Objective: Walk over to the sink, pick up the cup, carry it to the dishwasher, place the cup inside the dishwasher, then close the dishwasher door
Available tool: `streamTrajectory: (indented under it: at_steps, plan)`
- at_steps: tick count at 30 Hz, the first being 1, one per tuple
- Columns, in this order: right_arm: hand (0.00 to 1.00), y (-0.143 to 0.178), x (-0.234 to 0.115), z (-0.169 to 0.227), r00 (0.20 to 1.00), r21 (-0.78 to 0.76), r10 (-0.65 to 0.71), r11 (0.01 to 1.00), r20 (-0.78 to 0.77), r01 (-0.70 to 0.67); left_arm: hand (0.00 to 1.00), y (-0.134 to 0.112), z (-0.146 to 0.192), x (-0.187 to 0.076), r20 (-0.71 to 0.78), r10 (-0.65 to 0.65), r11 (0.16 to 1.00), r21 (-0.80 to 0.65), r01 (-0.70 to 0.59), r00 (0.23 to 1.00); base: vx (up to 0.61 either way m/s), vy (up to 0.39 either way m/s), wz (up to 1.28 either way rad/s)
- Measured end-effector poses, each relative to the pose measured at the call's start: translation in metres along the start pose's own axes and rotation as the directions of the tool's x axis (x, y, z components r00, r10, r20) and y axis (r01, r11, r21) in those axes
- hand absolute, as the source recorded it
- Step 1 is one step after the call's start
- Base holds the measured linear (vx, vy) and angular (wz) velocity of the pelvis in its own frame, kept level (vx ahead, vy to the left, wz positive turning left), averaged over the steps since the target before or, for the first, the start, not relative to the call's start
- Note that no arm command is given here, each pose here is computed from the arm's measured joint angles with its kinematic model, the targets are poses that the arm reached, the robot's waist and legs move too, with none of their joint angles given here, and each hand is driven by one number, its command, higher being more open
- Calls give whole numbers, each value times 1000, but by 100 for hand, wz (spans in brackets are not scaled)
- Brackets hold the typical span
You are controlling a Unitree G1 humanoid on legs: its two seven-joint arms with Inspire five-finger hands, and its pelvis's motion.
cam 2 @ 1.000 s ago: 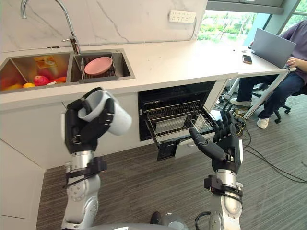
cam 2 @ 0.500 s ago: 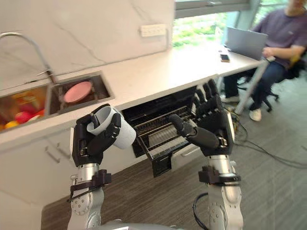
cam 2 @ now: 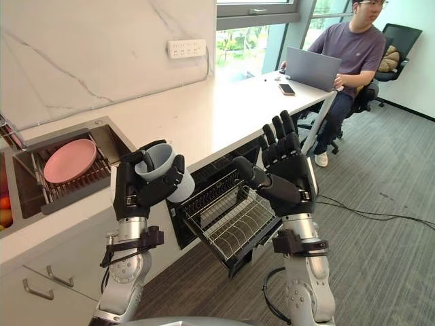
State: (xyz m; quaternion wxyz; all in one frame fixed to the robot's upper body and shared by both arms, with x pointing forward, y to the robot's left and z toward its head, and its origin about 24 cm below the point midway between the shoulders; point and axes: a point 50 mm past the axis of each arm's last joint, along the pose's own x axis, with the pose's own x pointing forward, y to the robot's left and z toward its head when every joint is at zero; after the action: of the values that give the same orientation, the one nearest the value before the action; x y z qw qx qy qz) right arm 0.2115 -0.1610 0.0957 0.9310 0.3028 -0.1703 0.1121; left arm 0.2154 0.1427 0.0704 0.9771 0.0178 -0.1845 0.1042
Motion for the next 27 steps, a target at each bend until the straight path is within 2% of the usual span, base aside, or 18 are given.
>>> streamTrajectory:
  at_steps: [4, 10, 17, 23, 27]
  plan:
    - [100, 9, 5, -6, 993, 27, 110, 994, -36, -109, 0, 11, -4, 9, 10, 33, 987, 157, -35, 999, -9, -14, -48]
    - [100, 5, 14, 3, 979, -24, 190, 981, -68, -192, 0, -2, -3, 15, 48, 9, 958, 286, -22, 999, 74, -87, -7]
    - [100, 13, 22, 2, 959, -15, 267, 963, -96, -269, 0, 0, 5, 23, 159, 44, 912, 397, -105, 986, 52, -11, -12]
    - [100, 11, 21, 0, 951, -17, 281, 958, -133, -285, 0, 4, 5, 23, 186, 92, 897, 411, -163, 978, 2, 27, -4]
    - [100, 9, 21, -3, 946, -14, 277, 959, -167, -283, 0, 8, 8, 23, 248, 105, 856, 470, -214, 963, -33, 22, 3]
